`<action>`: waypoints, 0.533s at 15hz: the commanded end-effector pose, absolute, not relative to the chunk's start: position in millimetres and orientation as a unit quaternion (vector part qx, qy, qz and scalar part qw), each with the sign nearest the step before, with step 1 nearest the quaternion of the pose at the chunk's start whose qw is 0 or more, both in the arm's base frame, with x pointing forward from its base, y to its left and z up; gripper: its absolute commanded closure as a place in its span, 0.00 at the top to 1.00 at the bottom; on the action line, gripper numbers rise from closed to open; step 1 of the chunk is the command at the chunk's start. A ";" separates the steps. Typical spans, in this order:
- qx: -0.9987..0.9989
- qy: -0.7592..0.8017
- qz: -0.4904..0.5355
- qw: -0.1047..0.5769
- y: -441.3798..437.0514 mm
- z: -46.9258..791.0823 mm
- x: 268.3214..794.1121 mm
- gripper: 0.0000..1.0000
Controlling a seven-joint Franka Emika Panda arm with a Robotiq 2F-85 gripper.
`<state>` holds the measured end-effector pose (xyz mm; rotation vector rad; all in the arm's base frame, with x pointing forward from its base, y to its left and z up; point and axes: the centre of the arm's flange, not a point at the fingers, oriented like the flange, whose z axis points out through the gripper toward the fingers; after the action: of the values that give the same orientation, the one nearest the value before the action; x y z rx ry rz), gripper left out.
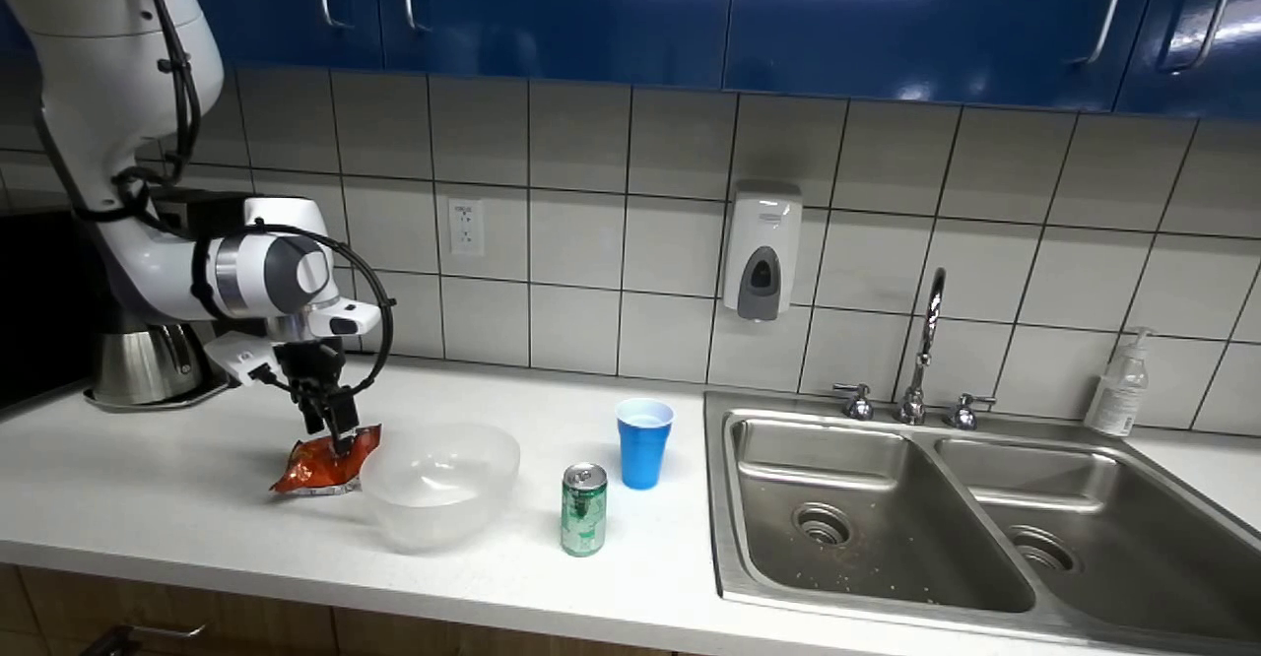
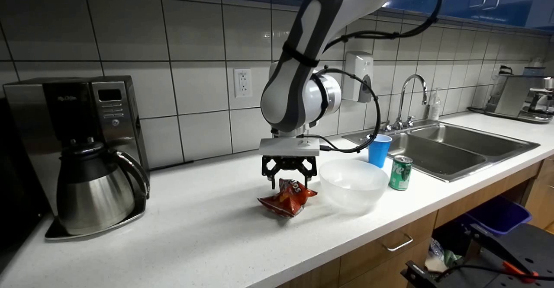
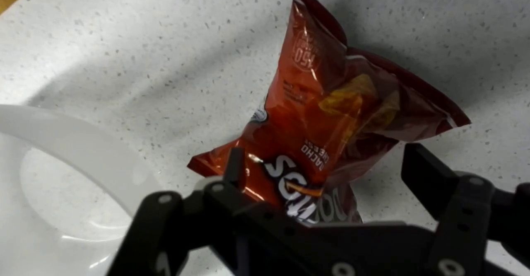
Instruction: Put the red packet in the bowl.
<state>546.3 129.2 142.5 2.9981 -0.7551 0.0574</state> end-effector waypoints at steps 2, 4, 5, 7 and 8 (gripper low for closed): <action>0.968 -0.249 0.024 0.033 134.0 141.7 554.6 0.58; 0.968 -0.248 0.025 0.034 134.3 142.0 555.4 0.42; 0.968 -0.248 0.025 0.035 134.5 142.1 555.9 0.35; 0.968 -0.247 0.025 0.037 134.7 141.8 556.6 0.19; 0.968 -0.247 0.025 0.037 134.5 141.6 556.9 0.11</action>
<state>551.0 130.8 141.4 2.9950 -0.7469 0.0689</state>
